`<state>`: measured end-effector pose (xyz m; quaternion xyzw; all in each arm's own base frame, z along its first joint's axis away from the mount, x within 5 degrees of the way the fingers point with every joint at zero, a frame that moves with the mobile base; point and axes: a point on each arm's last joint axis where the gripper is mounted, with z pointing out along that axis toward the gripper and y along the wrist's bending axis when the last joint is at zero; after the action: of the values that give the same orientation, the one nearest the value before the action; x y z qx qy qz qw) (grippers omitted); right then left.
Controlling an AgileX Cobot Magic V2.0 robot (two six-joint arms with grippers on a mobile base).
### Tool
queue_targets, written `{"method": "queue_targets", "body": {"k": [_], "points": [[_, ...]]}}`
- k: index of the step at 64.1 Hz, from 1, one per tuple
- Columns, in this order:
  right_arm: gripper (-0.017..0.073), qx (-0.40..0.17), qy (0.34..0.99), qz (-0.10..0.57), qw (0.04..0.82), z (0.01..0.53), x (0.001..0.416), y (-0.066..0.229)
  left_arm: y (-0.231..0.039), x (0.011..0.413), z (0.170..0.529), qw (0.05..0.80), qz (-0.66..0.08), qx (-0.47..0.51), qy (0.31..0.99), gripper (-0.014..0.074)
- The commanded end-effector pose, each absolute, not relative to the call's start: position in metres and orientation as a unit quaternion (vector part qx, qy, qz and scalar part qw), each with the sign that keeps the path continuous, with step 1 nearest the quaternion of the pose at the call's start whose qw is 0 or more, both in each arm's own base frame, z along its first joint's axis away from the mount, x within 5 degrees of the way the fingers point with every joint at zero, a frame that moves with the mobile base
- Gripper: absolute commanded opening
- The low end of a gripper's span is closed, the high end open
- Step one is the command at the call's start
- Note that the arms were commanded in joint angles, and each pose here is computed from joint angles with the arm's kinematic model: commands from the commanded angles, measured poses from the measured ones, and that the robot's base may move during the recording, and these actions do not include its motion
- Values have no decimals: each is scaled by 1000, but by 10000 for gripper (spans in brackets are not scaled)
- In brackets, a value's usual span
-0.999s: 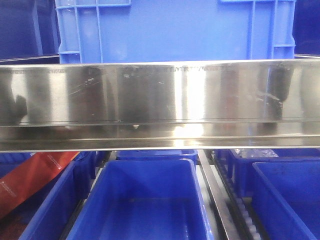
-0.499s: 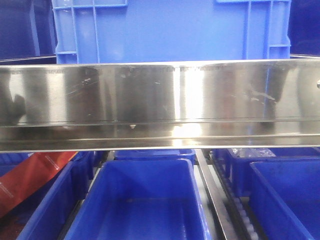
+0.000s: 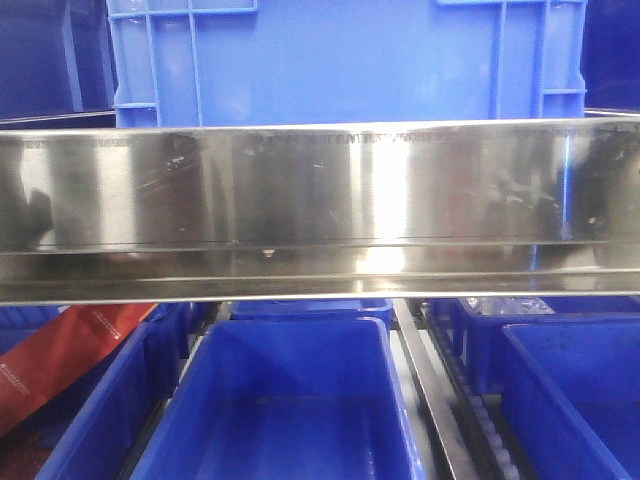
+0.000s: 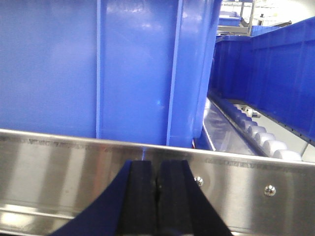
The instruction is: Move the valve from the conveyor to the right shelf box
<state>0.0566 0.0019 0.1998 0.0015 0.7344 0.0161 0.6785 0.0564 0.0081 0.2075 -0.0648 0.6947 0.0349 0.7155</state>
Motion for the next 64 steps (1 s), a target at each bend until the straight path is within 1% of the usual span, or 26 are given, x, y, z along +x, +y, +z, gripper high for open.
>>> {"method": "queue_targets", "body": {"k": [1, 64], "points": [[-162, 4, 723, 10, 691, 201, 56, 1, 8, 56, 210, 725, 38, -63, 685, -111], [-162, 5, 719, 9, 695, 202, 56, 1, 8, 56, 210, 725, 38, -63, 685, -111]]}}
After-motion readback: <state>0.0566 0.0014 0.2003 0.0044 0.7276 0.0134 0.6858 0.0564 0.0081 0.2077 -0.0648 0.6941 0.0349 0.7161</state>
